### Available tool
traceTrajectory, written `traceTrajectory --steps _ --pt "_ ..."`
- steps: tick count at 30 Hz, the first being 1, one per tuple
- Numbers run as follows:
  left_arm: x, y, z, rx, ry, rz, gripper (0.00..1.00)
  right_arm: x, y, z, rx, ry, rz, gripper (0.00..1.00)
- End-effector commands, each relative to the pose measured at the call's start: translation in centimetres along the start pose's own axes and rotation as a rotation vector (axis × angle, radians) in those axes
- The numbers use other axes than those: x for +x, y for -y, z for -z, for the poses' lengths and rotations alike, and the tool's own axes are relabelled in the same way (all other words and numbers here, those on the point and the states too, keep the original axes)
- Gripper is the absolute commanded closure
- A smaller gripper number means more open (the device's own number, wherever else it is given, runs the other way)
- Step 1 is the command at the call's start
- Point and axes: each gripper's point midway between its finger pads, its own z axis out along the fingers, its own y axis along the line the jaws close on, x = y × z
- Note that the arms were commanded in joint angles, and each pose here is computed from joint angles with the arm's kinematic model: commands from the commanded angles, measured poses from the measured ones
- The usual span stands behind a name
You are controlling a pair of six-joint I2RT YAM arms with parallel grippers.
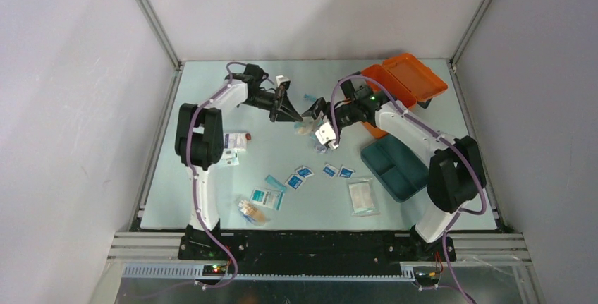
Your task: Organize the medicine kit
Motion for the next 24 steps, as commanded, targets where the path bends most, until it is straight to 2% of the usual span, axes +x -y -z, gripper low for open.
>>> traceTrajectory --steps 1,4,5,6,7,10,12,13,16,19,21,22,23,24 --pt "1.2 3.2 -0.5 0.082 -0.057 -0.040 1.00 0.3 0.0 -1.5 -0.010 0.016 0.025 0.27" --pt "1.4 3.1 -0.5 0.084 -0.060 -0.035 1.00 0.7 0.4 -1.9 0.005 -0.004 0.017 0.38" --pt "1.3 3.2 -0.4 0.084 -0.057 -0.037 0.96 0.9 0.6 -1.9 0.015 -0.014 0.012 0.43" --pt "1.3 3.1 -0.4 0.080 -0.054 -0.032 0.90 1.0 0.8 -1.9 0.020 -0.022 0.009 0.50" --pt "1.2 3.0 -0.3 0.077 -0.046 -0.035 0.79 1.3 0.9 -1.8 0.027 -0.038 0.001 0.54" --pt "0.6 2.8 0.1 0.059 -0.018 -0.040 0.62 1.8 1.2 -1.1 0.043 -0.070 -0.037 0.71" --pt "0.0 2.8 0.7 0.045 0.012 -0.048 0.53 2.1 1.3 -0.5 0.055 -0.092 -0.074 0.78" --pt "-0.4 2.9 1.2 0.030 0.039 -0.055 0.45 2.2 1.4 -0.2 0.060 -0.102 -0.087 0.81" --pt "-1.5 3.2 2.8 0.001 0.114 -0.094 0.37 2.5 1.8 1.1 0.106 -0.128 -0.208 0.94" --pt "-2.7 3.4 5.0 -0.087 0.230 -0.191 0.33 2.3 3.0 2.7 0.183 -0.142 -0.331 0.96" --pt "-3.3 3.1 6.6 -0.169 0.309 -0.250 0.30 2.3 3.8 4.2 0.268 -0.141 -0.535 0.96" --pt "-3.7 3.1 7.7 -0.229 0.360 -0.280 0.29 2.4 5.0 5.0 0.334 -0.145 -0.580 0.96" --pt "-3.5 2.7 8.2 -0.274 0.365 -0.317 0.29 2.6 5.5 6.2 0.401 -0.136 -0.728 0.97" --pt "-3.8 2.8 9.0 -0.343 0.402 -0.360 0.28 2.9 6.7 7.3 0.470 -0.134 -0.779 0.97"
